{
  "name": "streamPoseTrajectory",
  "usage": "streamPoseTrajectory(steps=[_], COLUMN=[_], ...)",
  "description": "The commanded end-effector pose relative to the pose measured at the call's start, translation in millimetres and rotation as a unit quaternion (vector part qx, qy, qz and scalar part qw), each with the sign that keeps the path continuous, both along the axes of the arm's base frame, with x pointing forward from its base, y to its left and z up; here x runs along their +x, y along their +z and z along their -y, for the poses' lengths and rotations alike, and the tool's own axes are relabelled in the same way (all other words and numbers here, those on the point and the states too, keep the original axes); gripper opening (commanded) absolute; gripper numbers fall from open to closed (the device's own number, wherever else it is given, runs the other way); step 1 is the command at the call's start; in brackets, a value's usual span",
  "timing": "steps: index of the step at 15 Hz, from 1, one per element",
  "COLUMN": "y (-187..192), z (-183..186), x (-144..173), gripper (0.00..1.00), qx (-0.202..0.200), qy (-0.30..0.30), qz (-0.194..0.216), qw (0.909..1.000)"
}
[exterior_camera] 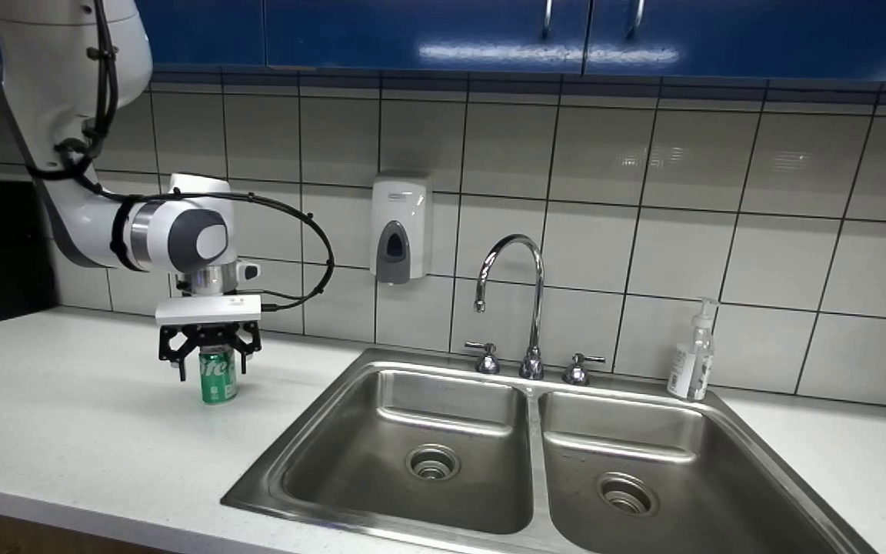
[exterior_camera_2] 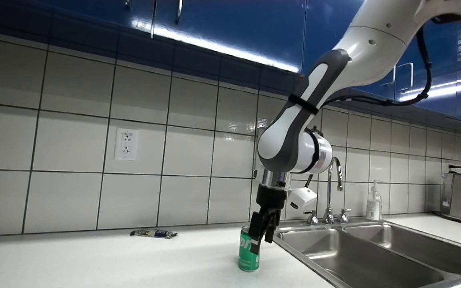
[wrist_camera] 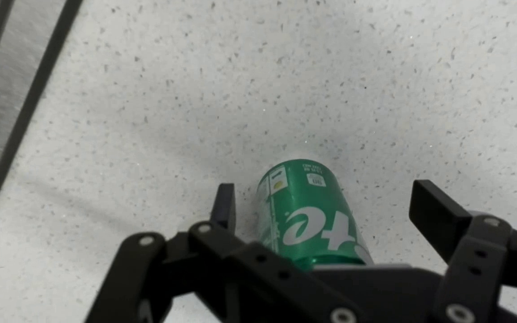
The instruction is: Pick up the soda can and place it inside the sink
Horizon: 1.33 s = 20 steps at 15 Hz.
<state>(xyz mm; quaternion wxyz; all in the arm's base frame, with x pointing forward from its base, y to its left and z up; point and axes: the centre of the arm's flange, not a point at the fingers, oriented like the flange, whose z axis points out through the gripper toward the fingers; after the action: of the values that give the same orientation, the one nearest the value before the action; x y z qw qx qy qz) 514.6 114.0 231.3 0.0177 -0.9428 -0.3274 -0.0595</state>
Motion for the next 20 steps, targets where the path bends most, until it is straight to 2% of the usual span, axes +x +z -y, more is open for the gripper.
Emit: streamPoseTrajectory(steps=[1, 5, 6, 7, 9, 12, 14, 20], y=[-10, -17, -19, -21, -23, -21, -20, -3], z=[-8, -13, -13, -14, -17, -21, -23, -15], x=[24, 38, 39, 40, 41, 41, 41, 49], gripper=[1.0, 1.0, 0.97, 0.74, 0.69, 0.47, 0.44, 0.44], qx=[0.003, 0.002, 0.001, 0.0, -0.001, -0.002, -0.003, -0.003], qy=[0.003, 0.006, 0.006, 0.009, 0.012, 0.015, 0.016, -0.008], qz=[0.021, 0.032, 0.031, 0.029, 0.026, 0.028, 0.029, 0.007], qw=[0.9998, 0.9995, 0.9995, 0.9996, 0.9996, 0.9995, 0.9994, 0.9999])
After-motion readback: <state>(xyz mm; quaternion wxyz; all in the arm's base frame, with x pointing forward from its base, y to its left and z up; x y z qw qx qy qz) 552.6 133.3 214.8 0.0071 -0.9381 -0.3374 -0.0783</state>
